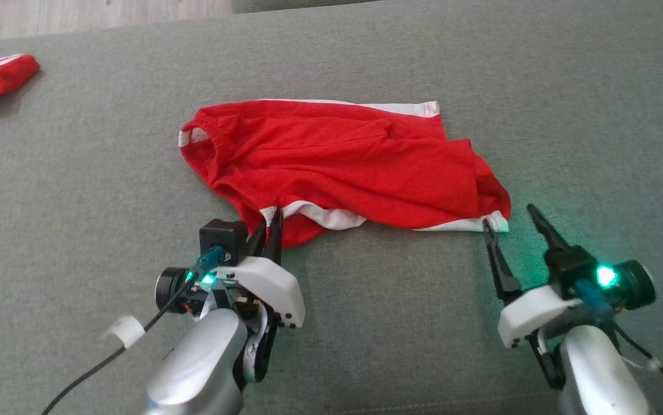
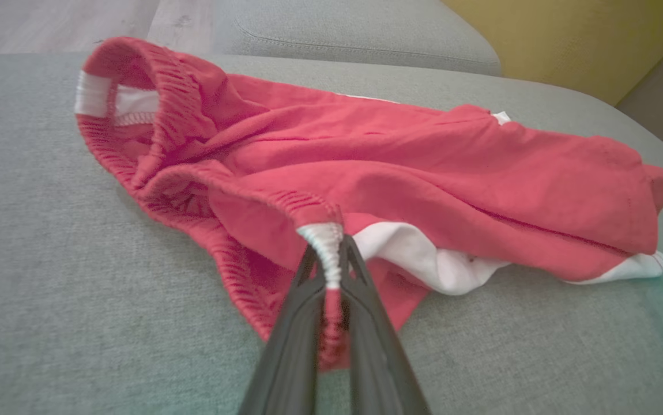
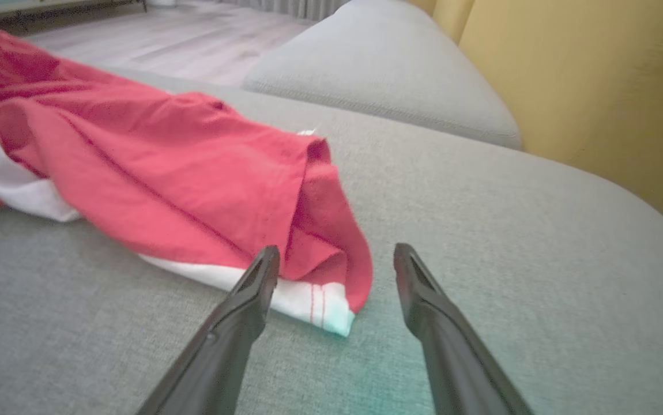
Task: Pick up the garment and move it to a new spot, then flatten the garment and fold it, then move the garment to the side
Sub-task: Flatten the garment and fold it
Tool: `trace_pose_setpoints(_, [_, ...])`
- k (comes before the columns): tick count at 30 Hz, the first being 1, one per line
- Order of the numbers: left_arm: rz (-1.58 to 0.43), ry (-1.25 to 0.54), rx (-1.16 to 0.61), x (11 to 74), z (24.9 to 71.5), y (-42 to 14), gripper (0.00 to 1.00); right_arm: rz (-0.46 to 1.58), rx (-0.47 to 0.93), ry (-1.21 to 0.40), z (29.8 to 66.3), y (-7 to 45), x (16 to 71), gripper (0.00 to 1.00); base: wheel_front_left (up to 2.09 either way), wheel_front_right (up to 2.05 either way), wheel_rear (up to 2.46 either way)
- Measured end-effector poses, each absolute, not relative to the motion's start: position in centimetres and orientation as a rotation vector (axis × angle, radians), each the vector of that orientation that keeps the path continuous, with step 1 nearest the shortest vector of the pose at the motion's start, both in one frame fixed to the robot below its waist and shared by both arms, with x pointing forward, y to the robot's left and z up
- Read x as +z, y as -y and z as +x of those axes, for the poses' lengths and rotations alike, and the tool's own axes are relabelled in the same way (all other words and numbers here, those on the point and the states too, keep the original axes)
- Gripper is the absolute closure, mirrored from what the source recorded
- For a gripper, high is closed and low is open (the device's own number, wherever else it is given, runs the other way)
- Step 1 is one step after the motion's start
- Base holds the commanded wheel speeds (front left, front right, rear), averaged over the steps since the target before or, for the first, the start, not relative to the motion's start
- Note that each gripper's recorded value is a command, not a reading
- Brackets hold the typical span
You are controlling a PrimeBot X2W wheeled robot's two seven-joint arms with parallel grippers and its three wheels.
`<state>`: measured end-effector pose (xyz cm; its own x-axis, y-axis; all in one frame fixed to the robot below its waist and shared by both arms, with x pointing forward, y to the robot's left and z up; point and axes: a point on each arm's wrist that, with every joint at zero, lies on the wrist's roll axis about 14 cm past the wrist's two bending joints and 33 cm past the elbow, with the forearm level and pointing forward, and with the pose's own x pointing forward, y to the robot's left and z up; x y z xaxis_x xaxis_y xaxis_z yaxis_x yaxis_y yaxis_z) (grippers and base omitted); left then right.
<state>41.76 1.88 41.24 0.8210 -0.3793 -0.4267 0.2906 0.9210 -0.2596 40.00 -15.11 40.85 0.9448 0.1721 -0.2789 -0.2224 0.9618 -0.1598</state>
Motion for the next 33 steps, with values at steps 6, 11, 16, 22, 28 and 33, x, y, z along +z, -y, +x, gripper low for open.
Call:
trace_pose_setpoints(6, [-0.195,-0.469,-0.346,41.7,42.0,-2.2,1.00,-0.230,0.226,-0.408,39.6,15.6,37.5,0.00,0.00,0.00,0.00])
trace_pose_setpoints(11, [-0.199,-0.466,-0.344,41.7,42.2,-2.4,1.00,-0.258,0.252,-0.443,40.4,15.6,36.7,0.00,0.00,0.00,0.00])
trace_pose_setpoints(16, [-0.201,-0.461,-0.346,41.7,42.3,-2.4,1.00,-0.272,0.279,-0.436,41.6,15.2,36.8,0.00,0.00,0.00,0.00])
trace_pose_setpoints(22, [-0.198,-0.456,-0.340,41.9,42.4,-2.5,1.00,-0.267,0.296,-0.429,41.4,14.8,36.7,0.01,0.00,0.00,0.00])
trace_pose_setpoints(28, [-0.196,-0.452,-0.334,42.0,42.5,-2.6,1.00,-0.266,0.300,-0.422,41.3,14.7,36.7,0.04,0.00,0.00,0.00])
trace_pose_setpoints(33, [-0.194,-0.452,-0.333,41.9,42.6,-2.8,1.00,-0.262,0.301,-0.414,41.3,14.5,36.7,0.02,0.00,0.00,0.00])
